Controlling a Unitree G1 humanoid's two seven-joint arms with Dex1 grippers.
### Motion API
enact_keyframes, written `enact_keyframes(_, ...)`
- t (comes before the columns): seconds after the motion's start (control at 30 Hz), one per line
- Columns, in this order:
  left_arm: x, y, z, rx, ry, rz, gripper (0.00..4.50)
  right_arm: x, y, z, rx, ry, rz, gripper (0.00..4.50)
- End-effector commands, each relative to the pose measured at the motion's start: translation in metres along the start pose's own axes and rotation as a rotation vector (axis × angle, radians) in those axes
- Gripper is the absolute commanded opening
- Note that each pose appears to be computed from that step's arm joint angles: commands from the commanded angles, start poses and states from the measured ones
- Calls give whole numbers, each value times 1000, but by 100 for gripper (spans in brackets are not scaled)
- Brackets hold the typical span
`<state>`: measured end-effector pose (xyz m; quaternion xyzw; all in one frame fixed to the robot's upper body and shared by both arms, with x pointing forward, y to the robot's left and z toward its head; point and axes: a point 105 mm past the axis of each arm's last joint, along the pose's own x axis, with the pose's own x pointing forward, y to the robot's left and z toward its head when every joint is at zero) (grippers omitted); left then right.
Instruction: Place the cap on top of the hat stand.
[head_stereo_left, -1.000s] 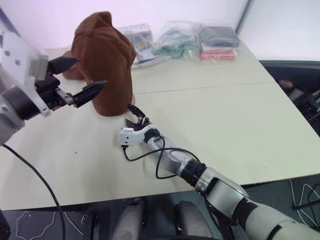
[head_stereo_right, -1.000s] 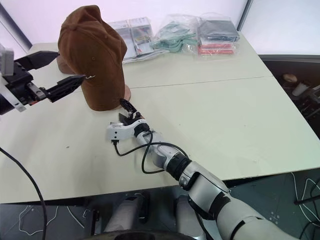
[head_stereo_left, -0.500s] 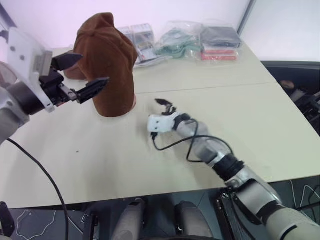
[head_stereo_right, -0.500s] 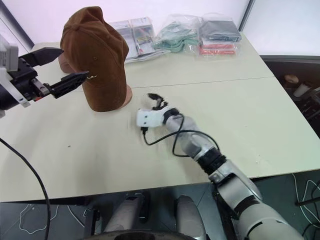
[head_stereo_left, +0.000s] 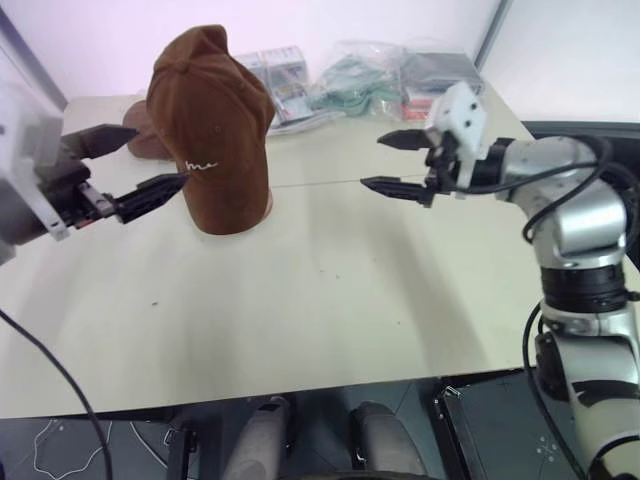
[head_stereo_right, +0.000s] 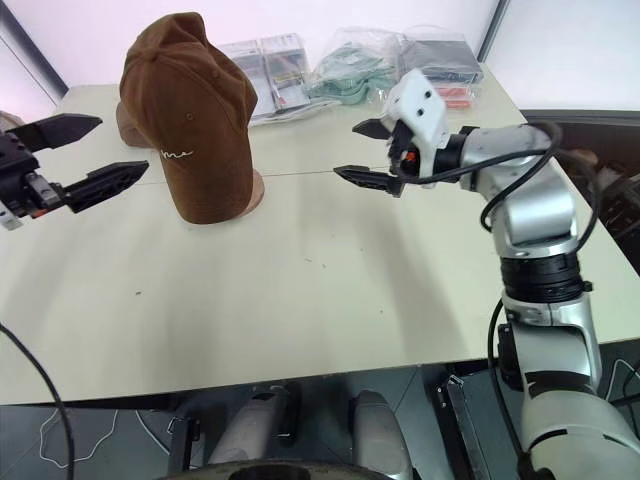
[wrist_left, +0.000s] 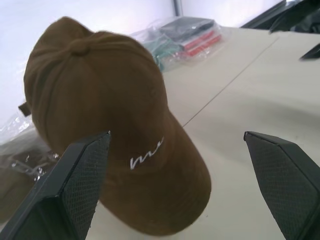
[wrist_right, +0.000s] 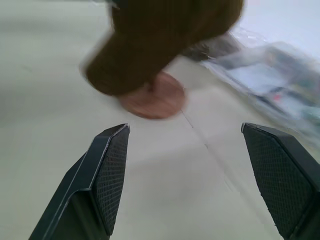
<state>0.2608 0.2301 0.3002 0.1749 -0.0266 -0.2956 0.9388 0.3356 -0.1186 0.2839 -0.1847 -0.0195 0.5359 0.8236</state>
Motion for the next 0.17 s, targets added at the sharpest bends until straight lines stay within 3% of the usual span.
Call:
enact_keyframes(0.03,-15,11,13,62,-32,43,450,-23,5,44,20,-147,72,365)
enact_keyframes(0.17,-19,14,11,66,-27,42,450,-32,4,57,61,-207,78,365)
